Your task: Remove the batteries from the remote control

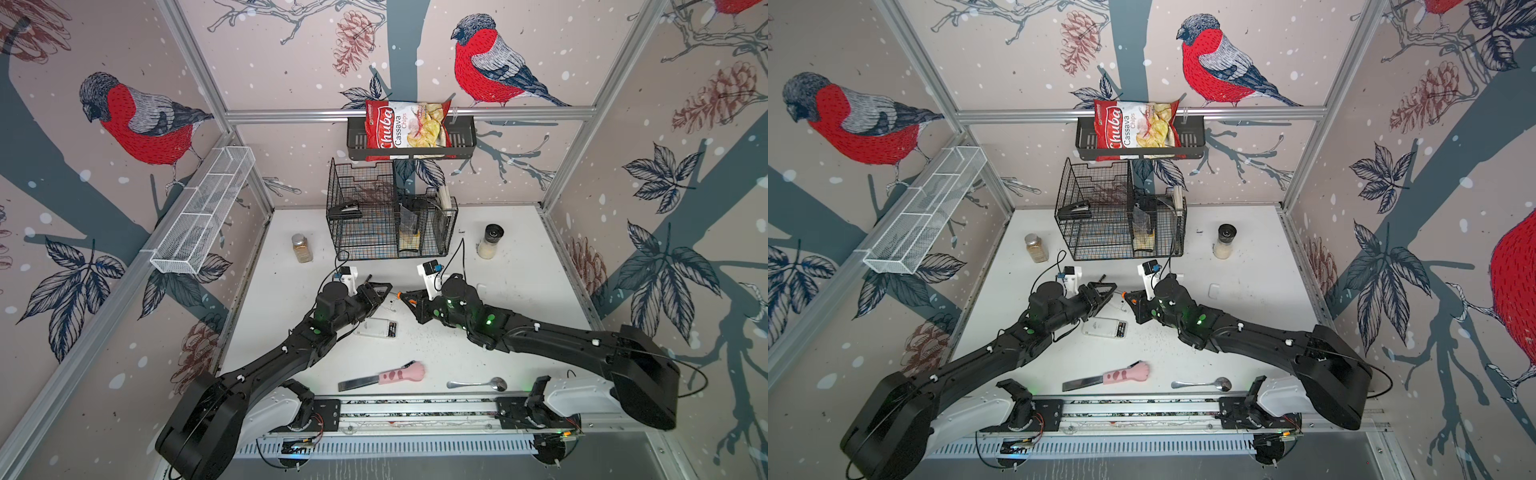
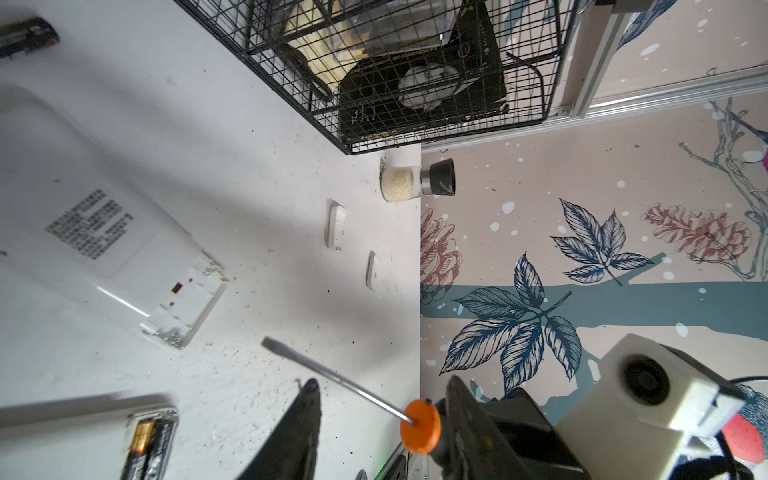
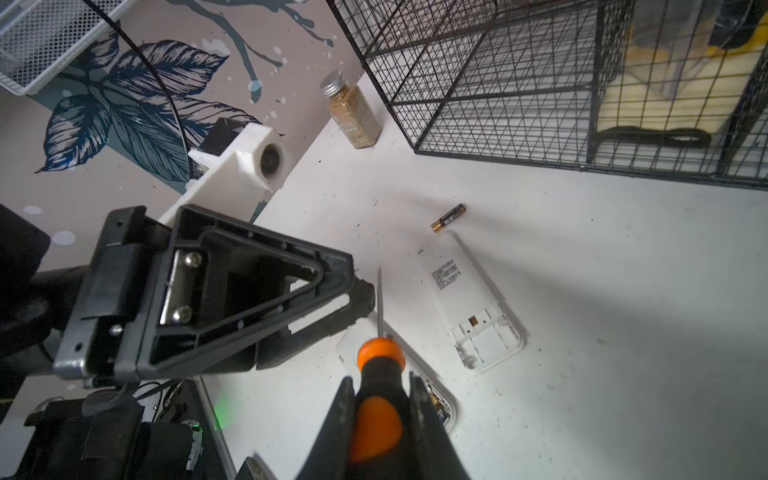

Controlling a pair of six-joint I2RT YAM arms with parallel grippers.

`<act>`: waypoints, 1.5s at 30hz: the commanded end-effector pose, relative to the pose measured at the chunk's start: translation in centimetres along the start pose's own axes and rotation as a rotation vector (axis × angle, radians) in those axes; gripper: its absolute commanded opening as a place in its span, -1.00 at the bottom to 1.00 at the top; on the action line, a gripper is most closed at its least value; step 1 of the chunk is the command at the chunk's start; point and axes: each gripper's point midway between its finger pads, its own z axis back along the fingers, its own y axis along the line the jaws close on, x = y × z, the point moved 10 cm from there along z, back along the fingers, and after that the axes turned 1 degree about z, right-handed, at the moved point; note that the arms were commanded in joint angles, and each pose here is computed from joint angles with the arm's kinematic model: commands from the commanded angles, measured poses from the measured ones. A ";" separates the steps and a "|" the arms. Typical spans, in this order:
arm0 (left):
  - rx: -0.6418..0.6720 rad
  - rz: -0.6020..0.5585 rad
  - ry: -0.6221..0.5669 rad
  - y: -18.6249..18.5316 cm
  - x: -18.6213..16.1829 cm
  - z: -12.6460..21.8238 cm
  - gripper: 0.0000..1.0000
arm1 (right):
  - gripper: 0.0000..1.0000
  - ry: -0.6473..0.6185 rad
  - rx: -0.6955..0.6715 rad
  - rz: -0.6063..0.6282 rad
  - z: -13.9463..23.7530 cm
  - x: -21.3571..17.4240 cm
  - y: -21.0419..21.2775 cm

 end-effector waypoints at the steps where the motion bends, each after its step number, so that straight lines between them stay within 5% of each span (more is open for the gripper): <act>1: -0.096 -0.007 -0.008 -1.4 0.2 0.1 -0.01 | -1.00 -0.094 0.048 -0.022 -0.6 1.5 0.9; 30: -0.188 0.005 -0.022 -3.1 1.1 -1.0 -0.18 | -1.00 -0.196 0.165 -0.098 -2.2 2.8 1.9; 45: -0.182 0.013 -0.025 -2.7 1.1 -1.2 -0.92 | -0.96 -0.210 0.151 -0.133 -2.7 2.4 1.5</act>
